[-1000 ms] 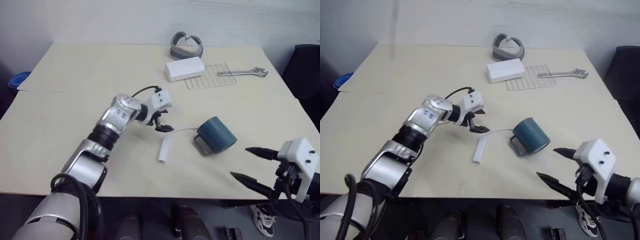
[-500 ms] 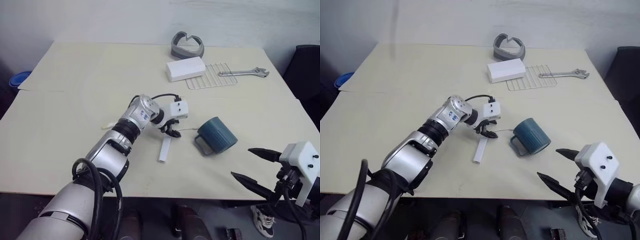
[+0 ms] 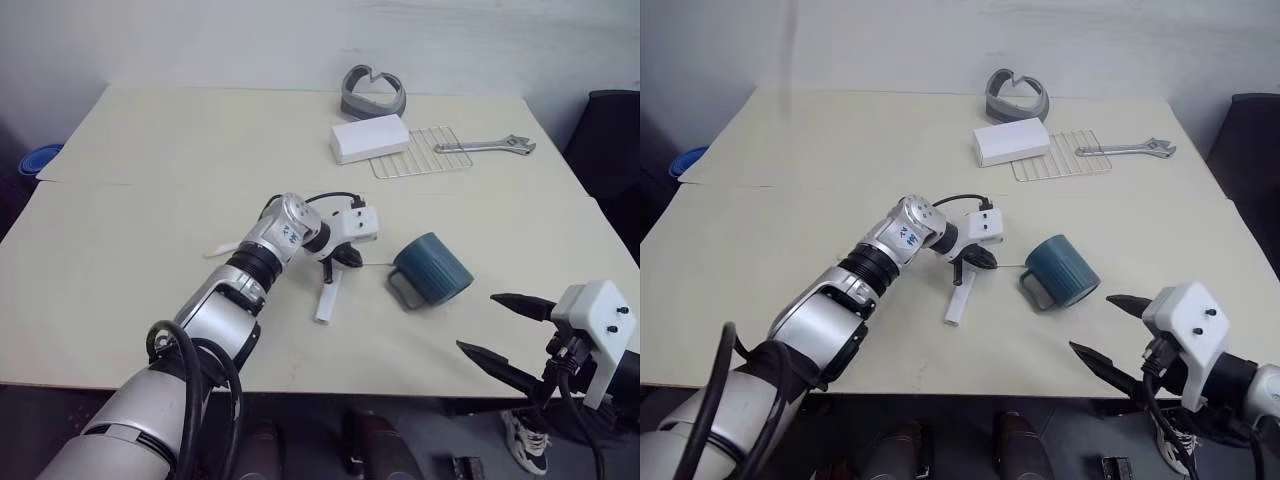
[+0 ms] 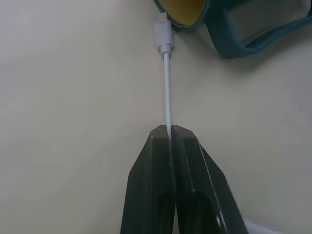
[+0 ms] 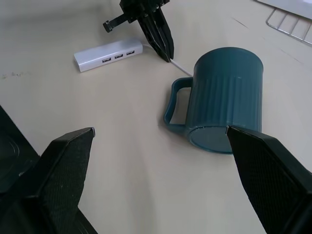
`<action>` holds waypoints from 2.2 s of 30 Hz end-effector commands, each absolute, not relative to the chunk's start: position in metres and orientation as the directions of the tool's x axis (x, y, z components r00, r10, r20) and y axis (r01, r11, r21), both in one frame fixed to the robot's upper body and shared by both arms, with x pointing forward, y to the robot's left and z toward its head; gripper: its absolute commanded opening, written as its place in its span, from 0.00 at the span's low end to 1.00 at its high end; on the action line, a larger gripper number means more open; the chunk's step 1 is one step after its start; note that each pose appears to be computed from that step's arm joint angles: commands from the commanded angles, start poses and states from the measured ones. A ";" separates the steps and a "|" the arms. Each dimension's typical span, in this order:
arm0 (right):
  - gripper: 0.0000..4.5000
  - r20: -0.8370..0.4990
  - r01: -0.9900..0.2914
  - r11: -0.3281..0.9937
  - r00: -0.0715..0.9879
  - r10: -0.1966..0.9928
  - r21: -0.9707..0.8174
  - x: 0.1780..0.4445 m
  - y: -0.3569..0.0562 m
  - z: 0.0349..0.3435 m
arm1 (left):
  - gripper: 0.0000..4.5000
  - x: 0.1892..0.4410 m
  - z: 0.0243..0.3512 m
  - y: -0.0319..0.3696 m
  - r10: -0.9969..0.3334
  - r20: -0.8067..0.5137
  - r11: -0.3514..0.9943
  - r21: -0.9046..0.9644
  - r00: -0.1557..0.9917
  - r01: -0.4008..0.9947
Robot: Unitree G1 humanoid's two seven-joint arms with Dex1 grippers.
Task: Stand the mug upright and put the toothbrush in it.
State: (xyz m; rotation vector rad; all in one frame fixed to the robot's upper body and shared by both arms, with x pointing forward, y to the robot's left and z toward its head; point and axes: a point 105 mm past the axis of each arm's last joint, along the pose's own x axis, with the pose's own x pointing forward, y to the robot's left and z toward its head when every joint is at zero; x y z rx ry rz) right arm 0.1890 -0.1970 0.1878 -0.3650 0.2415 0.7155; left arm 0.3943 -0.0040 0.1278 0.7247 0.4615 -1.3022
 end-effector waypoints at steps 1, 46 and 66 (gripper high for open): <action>1.00 -0.325 -0.681 0.682 0.730 0.601 -0.269 0.192 -0.194 0.191 | 0.01 0.393 0.147 0.008 -0.746 -0.616 0.185 0.175 0.254 0.967; 1.00 -0.328 -0.929 0.323 0.368 0.870 -0.182 0.221 -0.148 0.201 | 0.80 0.307 0.216 0.425 0.043 -0.365 0.967 0.249 0.930 0.053; 0.64 -0.320 -0.695 0.712 0.700 0.638 -0.100 0.254 -0.118 0.159 | 0.94 0.230 0.224 0.184 -0.806 -0.583 0.059 0.093 0.102 0.994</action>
